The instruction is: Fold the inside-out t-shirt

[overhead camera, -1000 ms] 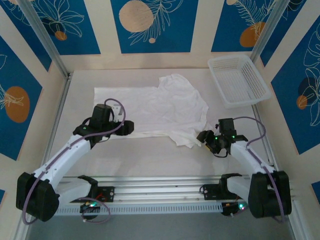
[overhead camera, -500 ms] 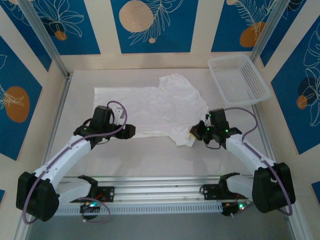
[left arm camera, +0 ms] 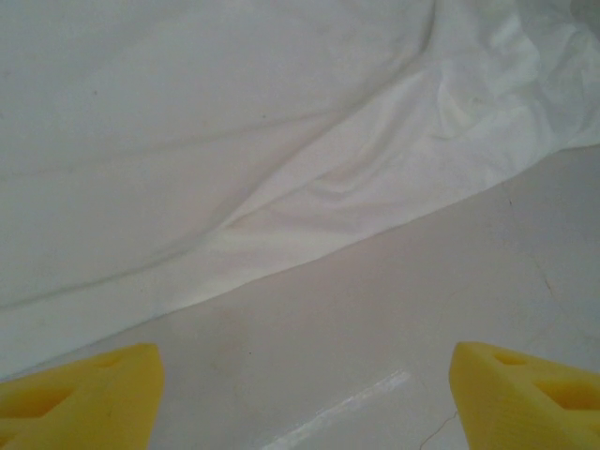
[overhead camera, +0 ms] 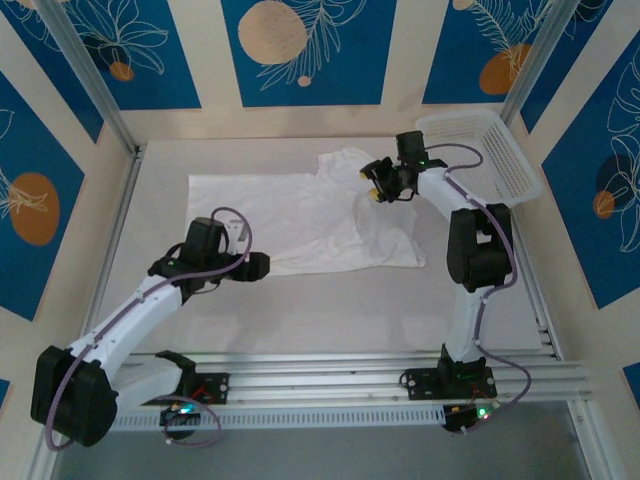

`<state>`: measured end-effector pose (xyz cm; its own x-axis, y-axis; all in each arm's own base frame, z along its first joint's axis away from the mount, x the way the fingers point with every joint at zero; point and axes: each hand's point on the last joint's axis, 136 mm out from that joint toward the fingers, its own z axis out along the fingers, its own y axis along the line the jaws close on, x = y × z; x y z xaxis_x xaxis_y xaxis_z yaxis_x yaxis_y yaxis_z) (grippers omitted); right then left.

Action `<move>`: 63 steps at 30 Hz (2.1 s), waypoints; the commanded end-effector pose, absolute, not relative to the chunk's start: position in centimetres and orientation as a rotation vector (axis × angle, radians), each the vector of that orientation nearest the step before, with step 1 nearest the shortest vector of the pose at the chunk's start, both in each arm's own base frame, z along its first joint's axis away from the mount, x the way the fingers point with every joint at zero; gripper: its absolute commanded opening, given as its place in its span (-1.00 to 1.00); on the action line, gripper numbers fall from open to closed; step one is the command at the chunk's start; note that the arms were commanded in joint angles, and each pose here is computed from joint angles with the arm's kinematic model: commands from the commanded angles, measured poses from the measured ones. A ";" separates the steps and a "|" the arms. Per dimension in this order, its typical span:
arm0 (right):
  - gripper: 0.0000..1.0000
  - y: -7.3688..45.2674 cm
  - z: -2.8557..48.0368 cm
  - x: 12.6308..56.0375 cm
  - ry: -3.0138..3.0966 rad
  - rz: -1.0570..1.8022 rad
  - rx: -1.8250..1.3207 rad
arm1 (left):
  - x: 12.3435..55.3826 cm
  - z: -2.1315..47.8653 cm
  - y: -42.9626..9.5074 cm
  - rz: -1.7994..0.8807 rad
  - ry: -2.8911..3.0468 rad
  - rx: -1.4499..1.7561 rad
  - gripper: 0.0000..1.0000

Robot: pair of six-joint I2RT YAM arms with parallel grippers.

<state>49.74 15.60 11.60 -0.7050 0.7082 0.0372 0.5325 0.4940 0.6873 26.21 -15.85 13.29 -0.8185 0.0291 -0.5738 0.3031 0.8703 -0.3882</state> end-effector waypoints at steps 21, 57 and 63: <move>-0.06 19.4 6.9 38.1 2.712 1.017 0.802 | 26.0 12.3 -14.7 -0.565 2.489 0.171 0.62; -0.68 14.7 13.2 42.6 2.533 0.979 0.715 | 28.8 7.8 -7.2 -0.068 2.605 -0.352 -0.84; -1.00 10.4 6.1 36.5 2.604 0.916 0.985 | 31.4 6.1 -3.8 -0.037 2.581 -0.662 -1.00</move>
<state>38.08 10.68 8.47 -0.7677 0.6395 -0.0418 0.4745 0.6110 0.6337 30.05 -5.86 5.87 -0.8374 -0.3503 -0.4197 -0.3209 0.9365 -0.1413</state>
